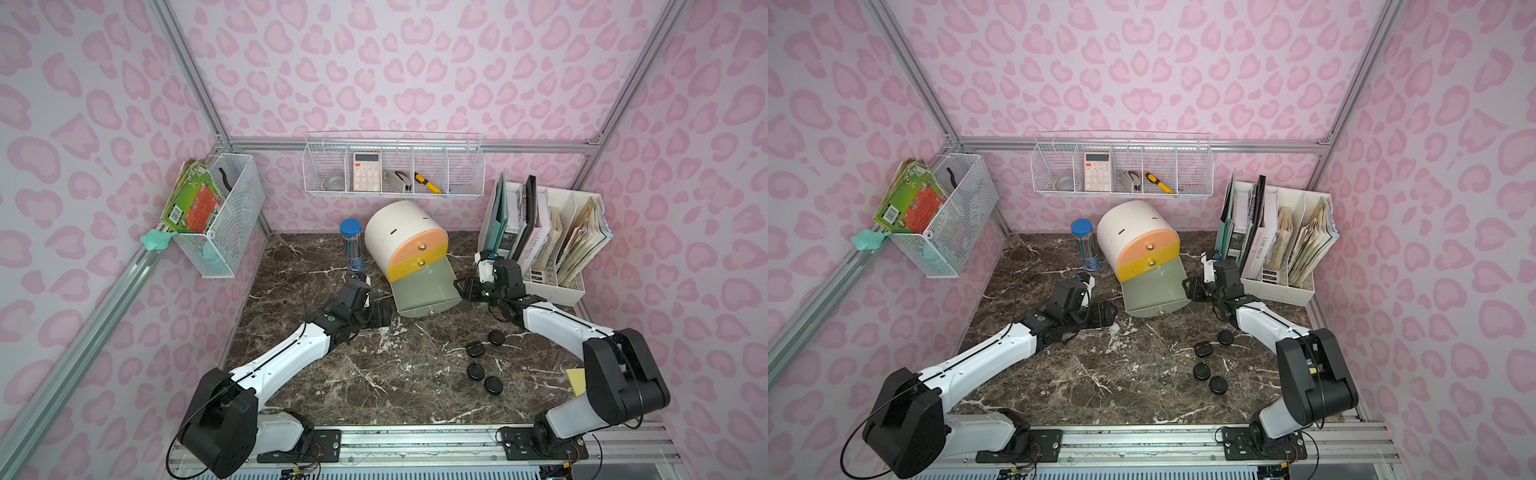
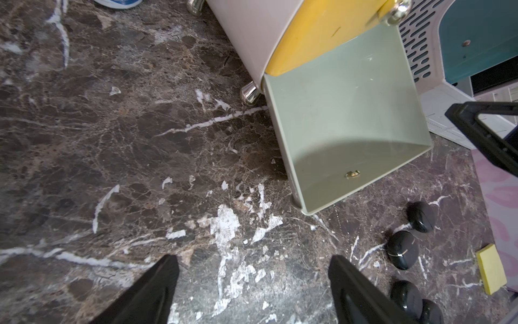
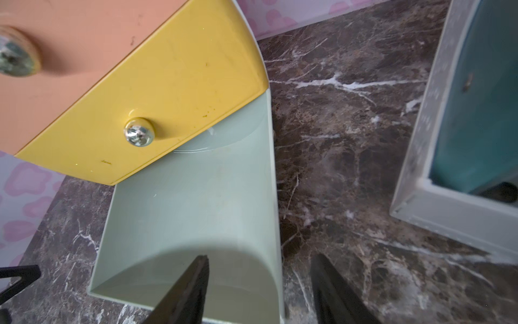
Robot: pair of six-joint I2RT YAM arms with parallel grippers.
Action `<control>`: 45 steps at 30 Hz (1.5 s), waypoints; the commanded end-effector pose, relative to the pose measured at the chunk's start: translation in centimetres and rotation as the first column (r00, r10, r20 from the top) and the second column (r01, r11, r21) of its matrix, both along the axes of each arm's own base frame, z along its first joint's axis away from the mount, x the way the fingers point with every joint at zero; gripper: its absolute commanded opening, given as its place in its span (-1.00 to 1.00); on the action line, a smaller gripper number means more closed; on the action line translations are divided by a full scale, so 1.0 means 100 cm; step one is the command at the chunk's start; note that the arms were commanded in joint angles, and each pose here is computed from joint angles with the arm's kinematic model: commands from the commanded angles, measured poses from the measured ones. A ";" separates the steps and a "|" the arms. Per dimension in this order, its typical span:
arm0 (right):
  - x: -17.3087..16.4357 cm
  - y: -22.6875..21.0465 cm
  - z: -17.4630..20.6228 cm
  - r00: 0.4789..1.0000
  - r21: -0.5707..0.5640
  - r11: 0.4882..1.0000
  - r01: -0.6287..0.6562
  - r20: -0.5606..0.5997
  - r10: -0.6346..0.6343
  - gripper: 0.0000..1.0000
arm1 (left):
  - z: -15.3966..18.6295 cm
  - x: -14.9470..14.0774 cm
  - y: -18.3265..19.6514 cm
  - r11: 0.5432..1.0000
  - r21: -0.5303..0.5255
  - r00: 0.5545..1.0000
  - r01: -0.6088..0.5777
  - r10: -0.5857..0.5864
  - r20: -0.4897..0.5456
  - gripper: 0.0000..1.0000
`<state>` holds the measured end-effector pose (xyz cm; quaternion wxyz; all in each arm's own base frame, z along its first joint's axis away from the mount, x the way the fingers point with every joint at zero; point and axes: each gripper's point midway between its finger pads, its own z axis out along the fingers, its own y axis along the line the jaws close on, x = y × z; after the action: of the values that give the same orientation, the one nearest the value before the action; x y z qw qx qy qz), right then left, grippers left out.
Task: Put the bluetooth earphones in the drawer according to color
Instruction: Adjust the drawer in the storage box.
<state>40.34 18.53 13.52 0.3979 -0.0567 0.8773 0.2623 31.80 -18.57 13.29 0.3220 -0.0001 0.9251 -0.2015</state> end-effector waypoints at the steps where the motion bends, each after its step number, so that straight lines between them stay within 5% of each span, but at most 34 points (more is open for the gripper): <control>1: 0.008 -0.003 -0.010 1.000 -0.089 0.996 -0.017 -0.021 0.015 0.22 | 0.000 -0.001 0.007 0.999 0.035 1.000 -0.009 0.009 0.010 0.78; 16: 0.038 0.007 -0.050 0.993 -0.252 0.965 -0.076 -0.108 0.050 0.13 | 0.002 -0.001 0.010 0.999 0.049 1.000 -0.013 0.012 0.020 0.78; 29: 0.017 0.041 -0.046 0.971 -0.279 0.931 -0.234 -0.116 0.209 -0.61 | 0.003 -0.001 0.011 0.998 0.055 1.000 -0.016 0.015 0.023 0.78; 38: -0.003 0.051 -0.037 0.955 -0.273 0.916 -0.293 -0.123 0.268 -0.90 | 0.005 -0.001 0.011 0.998 0.055 0.999 -0.017 0.015 0.028 0.78; 45: 0.001 0.047 -0.038 0.969 -0.266 0.933 -0.241 -0.127 0.214 -0.89 | 0.004 -0.001 0.011 0.998 0.053 1.000 -0.014 0.013 0.026 0.78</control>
<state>39.92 22.91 9.41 0.3010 -0.1996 0.9151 0.1795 31.80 -17.61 13.64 0.3359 0.0029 0.9251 -0.1772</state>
